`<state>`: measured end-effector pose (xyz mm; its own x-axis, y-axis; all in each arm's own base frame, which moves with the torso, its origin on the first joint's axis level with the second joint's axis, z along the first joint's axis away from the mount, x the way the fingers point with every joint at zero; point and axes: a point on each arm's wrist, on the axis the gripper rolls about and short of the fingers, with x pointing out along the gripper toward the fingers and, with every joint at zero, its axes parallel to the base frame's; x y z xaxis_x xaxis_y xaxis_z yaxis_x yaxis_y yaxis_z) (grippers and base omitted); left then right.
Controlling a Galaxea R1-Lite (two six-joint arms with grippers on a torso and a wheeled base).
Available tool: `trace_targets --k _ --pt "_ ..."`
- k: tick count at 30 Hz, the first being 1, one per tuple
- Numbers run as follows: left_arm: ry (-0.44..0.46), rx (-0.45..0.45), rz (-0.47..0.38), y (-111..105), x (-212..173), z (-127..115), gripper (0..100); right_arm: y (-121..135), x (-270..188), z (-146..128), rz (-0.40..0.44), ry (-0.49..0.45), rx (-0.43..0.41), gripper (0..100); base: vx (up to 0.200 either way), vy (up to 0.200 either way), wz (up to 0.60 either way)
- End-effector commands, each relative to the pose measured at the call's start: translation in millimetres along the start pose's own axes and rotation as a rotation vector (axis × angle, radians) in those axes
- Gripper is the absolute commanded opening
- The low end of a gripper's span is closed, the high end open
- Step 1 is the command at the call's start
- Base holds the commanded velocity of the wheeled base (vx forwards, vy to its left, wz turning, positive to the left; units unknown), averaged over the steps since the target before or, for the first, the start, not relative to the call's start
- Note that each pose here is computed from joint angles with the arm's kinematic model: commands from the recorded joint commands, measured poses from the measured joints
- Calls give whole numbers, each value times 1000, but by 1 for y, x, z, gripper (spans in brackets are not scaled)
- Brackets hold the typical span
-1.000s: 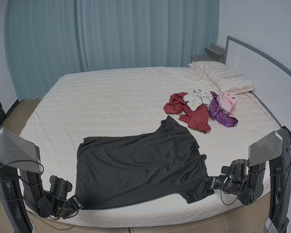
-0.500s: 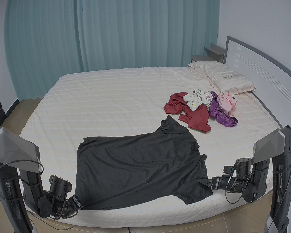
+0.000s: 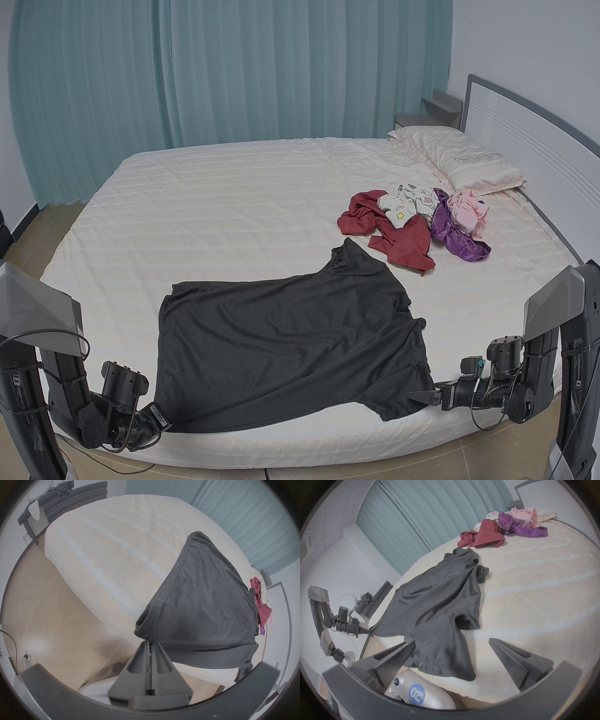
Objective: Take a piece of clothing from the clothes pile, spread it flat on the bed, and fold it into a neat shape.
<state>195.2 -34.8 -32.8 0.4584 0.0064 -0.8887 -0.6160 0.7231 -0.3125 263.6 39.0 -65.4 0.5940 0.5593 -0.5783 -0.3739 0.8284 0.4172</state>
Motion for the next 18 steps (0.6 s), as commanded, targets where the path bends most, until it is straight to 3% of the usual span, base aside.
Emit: trace_targets --k 1,14,18 --pt "0 0 0 0 0 0 0 3 3 -2 10 17 -5 0 0 0 0" --pt "-22 6 -5 -2 -2 1 0 4 -9 -9 -7 64 -16 0 0 0 0" --pt "-42 35 -25 -4 -13 -4 0 17 -41 -15 21 92 17 0 0 0 0"
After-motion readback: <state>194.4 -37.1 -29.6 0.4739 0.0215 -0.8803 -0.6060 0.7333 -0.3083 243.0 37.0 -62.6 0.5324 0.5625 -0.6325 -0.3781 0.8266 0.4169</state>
